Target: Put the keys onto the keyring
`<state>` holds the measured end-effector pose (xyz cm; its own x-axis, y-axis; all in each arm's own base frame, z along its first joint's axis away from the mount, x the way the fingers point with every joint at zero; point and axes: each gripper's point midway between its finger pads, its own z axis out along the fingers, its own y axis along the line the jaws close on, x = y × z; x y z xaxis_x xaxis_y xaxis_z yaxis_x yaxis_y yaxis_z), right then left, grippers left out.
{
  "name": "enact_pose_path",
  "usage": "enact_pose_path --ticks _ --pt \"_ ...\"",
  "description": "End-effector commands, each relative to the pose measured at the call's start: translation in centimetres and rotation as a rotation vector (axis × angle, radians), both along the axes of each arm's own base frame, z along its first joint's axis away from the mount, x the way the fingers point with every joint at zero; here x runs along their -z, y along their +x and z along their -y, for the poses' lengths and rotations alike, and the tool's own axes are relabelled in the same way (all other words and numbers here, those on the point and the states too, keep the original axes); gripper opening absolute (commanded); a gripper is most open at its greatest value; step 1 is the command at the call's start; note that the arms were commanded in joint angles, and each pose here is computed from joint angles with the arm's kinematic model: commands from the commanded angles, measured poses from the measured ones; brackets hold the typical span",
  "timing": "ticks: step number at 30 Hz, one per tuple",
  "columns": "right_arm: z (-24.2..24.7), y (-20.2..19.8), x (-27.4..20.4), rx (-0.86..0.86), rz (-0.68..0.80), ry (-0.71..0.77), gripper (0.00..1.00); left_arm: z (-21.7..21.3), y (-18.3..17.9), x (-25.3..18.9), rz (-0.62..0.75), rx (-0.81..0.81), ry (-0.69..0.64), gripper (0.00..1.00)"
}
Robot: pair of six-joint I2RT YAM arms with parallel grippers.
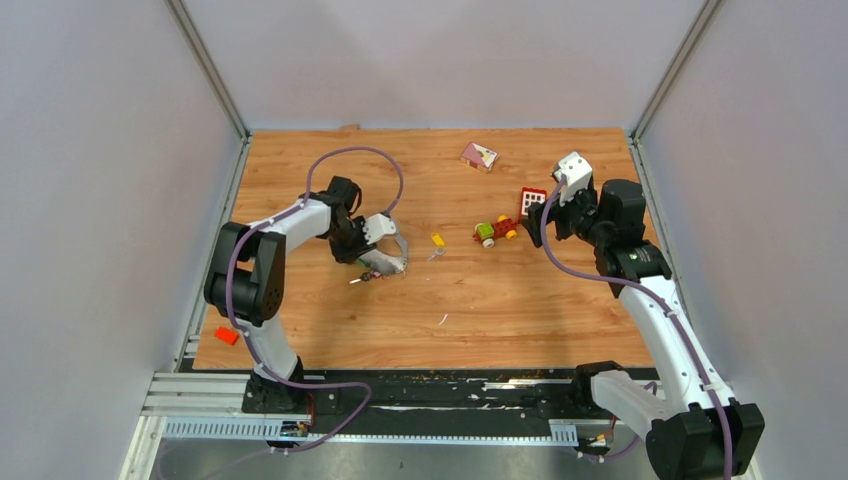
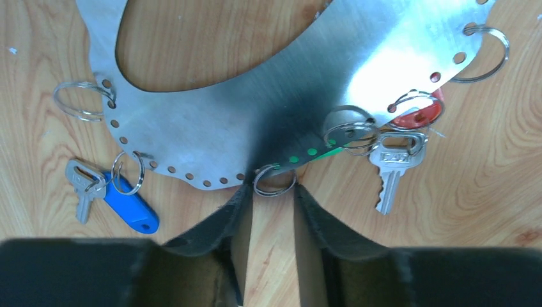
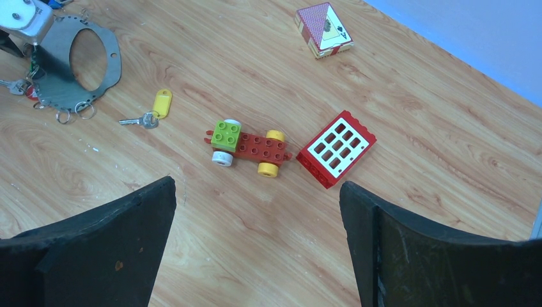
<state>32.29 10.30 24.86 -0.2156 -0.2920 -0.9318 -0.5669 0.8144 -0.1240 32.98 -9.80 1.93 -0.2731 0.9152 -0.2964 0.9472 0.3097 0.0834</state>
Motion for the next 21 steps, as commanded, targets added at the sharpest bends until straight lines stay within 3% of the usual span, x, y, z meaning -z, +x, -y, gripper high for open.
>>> enact_pose_path --ticks 1,6,13,16,21 --pt "-0.4 0.1 -0.5 -0.025 0.015 0.002 1.0 1.0 1.3 -0.6 0.016 -0.04 -0.057 0.3" --pt "-0.4 0.1 -0.5 -0.026 0.014 0.001 1.0 1.4 1.8 -2.0 0.037 -0.074 -0.095 0.13" --pt "-0.4 0.1 -0.4 -0.026 0.009 -0.001 1.0 2.8 1.5 -3.5 0.043 -0.079 -0.183 0.04" --pt "-0.4 0.1 -0.3 -0.026 0.006 -0.001 1.0 2.7 1.8 -3.5 0.058 -0.087 -0.18 0.07" --pt "-0.4 0.2 -0.2 -0.027 0.004 -0.005 1.0 2.4 1.8 -3.5 0.097 -0.053 -0.167 0.25"
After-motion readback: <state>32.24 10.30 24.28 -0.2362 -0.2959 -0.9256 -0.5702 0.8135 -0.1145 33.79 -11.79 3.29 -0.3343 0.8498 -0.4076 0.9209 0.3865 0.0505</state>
